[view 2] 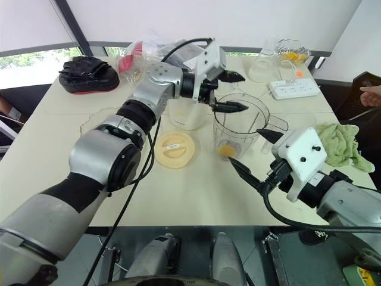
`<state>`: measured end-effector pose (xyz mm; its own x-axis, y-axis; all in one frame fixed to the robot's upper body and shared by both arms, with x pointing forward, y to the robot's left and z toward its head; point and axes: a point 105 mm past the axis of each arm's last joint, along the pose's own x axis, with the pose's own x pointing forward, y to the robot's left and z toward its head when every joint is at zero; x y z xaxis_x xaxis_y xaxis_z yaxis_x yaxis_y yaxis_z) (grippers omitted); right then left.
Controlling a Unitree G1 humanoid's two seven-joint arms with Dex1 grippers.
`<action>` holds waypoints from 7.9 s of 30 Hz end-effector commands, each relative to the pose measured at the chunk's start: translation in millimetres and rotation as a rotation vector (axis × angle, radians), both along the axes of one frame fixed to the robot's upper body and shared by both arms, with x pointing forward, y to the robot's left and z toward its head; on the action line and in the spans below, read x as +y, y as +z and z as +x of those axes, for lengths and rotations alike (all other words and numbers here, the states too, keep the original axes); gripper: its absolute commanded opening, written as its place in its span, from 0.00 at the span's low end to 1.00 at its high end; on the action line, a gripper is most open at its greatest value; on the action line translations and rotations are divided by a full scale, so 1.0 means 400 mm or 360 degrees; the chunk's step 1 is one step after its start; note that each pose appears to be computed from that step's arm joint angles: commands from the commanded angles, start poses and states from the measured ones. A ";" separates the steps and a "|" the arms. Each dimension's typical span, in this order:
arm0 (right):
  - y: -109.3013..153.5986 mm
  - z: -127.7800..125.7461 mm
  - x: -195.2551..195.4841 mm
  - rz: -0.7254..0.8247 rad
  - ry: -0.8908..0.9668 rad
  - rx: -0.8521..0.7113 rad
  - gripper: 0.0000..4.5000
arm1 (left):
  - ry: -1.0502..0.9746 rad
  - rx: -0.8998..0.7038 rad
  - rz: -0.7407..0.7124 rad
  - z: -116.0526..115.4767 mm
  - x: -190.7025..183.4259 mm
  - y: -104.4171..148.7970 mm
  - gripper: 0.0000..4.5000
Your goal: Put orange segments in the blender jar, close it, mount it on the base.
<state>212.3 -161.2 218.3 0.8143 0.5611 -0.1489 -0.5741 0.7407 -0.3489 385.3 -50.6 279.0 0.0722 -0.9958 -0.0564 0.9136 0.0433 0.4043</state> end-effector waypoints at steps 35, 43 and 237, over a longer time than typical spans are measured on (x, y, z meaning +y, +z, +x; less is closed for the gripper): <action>-0.123 0.167 -0.418 0.0347 -0.1459 -0.0335 1.00 | 0.0314 0.0275 0.0060 -0.211 0.331 -0.243 0.98; -0.194 0.211 -0.430 0.0407 -0.1608 -0.0233 1.00 | 0.0363 0.0376 0.0057 -0.266 0.370 -0.240 0.98; -0.233 0.270 -0.409 0.0417 -0.1791 -0.0234 0.64 | 0.0521 0.0166 0.0178 -0.246 0.368 -0.252 1.00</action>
